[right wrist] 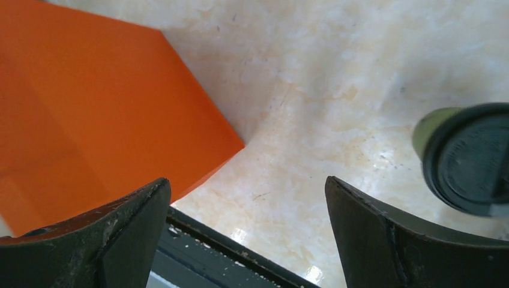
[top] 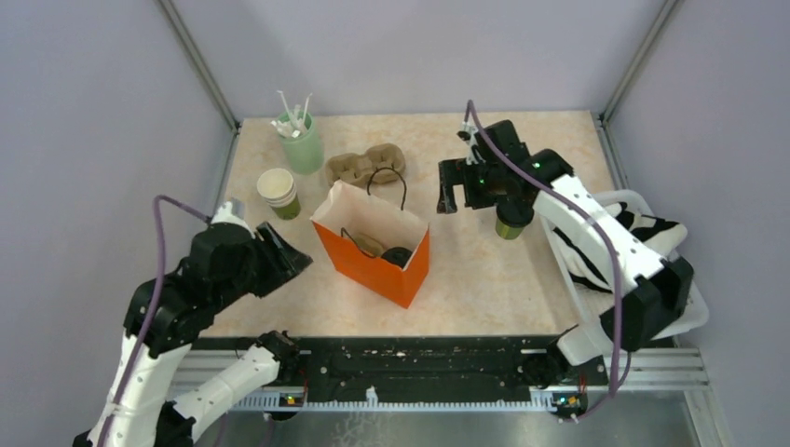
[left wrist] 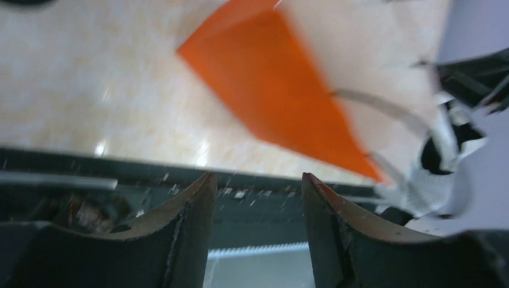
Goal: Pack the takeout coffee
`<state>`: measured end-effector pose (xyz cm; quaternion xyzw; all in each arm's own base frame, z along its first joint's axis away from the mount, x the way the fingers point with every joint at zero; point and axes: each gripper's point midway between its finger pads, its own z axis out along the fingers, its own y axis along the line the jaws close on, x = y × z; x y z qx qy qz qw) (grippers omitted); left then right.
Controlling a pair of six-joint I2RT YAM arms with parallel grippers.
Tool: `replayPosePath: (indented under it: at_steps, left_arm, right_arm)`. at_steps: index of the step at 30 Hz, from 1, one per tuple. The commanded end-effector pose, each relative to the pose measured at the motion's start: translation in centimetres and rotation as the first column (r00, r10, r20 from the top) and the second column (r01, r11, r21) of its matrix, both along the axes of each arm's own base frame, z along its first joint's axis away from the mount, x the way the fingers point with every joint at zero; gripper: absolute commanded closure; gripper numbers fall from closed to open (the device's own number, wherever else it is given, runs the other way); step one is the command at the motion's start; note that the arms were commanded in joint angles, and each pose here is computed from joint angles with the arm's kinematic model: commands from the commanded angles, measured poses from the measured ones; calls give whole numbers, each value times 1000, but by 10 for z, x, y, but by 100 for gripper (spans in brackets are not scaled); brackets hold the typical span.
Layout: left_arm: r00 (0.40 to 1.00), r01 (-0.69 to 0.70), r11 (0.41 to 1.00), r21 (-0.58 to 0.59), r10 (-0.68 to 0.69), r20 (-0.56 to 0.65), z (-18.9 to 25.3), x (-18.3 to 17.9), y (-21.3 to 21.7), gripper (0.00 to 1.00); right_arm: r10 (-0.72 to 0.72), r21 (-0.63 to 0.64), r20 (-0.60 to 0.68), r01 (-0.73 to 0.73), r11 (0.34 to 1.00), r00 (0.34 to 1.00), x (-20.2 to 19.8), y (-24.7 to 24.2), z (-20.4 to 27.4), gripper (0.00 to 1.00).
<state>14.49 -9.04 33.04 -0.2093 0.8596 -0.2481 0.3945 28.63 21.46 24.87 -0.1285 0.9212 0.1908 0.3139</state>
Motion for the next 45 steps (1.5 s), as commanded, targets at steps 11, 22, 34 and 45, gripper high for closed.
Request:
replayPosePath:
  at_steps: [11, 22, 34, 45]
  left_arm:
    - [829, 113, 976, -189, -197, -523, -191, -16, -83, 68]
    - [801, 138, 984, -112, -177, -572, -258, 37, -97, 67]
    - [765, 410, 912, 9, -339, -548, -273, 117, -100, 55]
    - [764, 494, 856, 152, -344, -546, -274, 160, -95, 42]
  right_arm:
    - [153, 81, -228, -138, 987, 962, 9, 52, -99, 1]
    - [170, 84, -282, -152, 985, 944, -29, 65, -138, 1]
    - [-45, 144, -244, 82, 986, 969, -92, 60, -135, 1]
    - [-43, 206, -153, 75, 976, 987, -106, 73, -120, 1]
